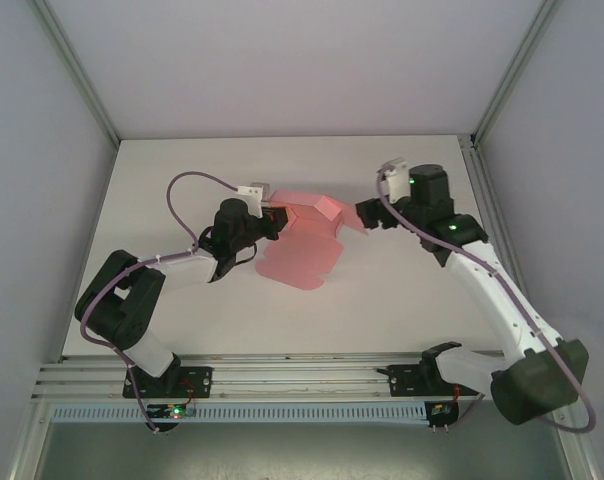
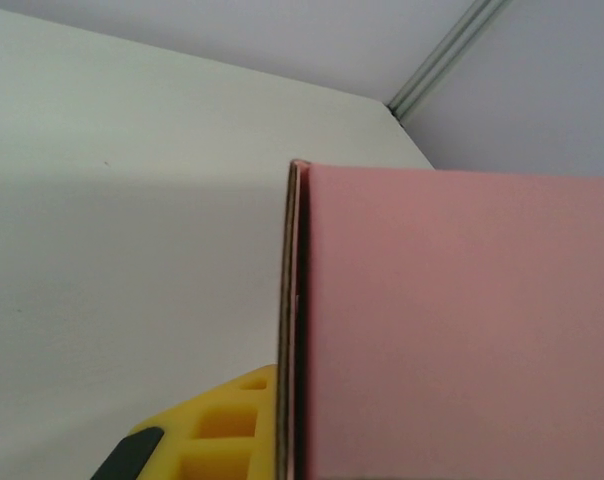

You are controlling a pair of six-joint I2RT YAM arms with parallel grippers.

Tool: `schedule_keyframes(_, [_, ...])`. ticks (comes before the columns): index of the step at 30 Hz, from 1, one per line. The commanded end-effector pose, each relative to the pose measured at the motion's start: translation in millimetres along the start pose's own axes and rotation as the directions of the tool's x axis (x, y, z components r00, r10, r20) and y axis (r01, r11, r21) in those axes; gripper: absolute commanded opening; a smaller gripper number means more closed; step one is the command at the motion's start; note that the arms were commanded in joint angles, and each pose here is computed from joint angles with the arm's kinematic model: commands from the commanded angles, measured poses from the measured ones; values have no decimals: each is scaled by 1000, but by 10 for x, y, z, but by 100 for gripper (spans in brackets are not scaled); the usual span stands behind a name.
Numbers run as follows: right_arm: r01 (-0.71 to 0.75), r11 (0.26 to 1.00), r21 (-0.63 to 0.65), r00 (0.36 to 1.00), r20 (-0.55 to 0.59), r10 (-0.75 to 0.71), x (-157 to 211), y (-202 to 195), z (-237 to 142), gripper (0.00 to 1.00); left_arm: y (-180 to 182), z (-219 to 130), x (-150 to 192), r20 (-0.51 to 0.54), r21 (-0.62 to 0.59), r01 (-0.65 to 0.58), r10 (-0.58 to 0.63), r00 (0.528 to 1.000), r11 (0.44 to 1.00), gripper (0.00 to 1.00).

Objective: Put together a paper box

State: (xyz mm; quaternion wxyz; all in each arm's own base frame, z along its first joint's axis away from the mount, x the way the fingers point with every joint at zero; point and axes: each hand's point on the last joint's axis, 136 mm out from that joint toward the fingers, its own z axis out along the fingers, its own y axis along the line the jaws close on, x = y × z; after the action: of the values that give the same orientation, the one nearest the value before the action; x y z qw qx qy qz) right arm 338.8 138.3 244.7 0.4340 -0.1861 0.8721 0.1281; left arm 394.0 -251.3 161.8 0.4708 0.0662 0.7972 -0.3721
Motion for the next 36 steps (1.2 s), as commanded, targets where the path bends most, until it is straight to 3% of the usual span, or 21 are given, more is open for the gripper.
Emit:
schedule_keyframes(1, [39, 997, -67, 999, 15, -38, -93, 237, 67, 86, 131, 2, -274, 75, -98, 30, -23, 997, 995, 0])
schedule_keyframes(7, [-21, 997, -77, 999, 33, 23, -122, 456, 382, 87, 279, 54, -341, 106, -178, 92, -74, 992, 980, 0])
schedule_keyframes(13, [-25, 997, -72, 997, 76, 31, -234, 675, 685, 87, 249, 39, -357, 109, -185, 99, -79, 991, 978, 0])
schedule_keyframes(18, [64, 988, 140, 997, 43, -70, -156, 590, 998, 86, 177, 17, -353, 108, -174, 109, -92, 990, 979, 0])
schedule_keyframes(23, [113, 952, 285, 993, 1, -118, -182, 399, 946, 87, 286, -97, -365, 109, -264, 99, -72, 991, 959, 0])
schedule_keyframes(26, [150, 952, 266, 988, 6, -157, -161, 367, 782, 89, 399, -194, -353, 98, -343, 80, -49, 994, 936, 0])
schedule_keyframes(30, [127, 984, 124, 991, 14, -130, -24, 310, 515, 89, 503, -316, -349, 97, -414, 78, -42, 994, 907, 0])
schedule_keyframes(36, [84, 990, -109, 989, 127, -70, -20, 350, 39, 89, 456, -365, -389, 96, -406, 51, -12, 995, 912, 0])
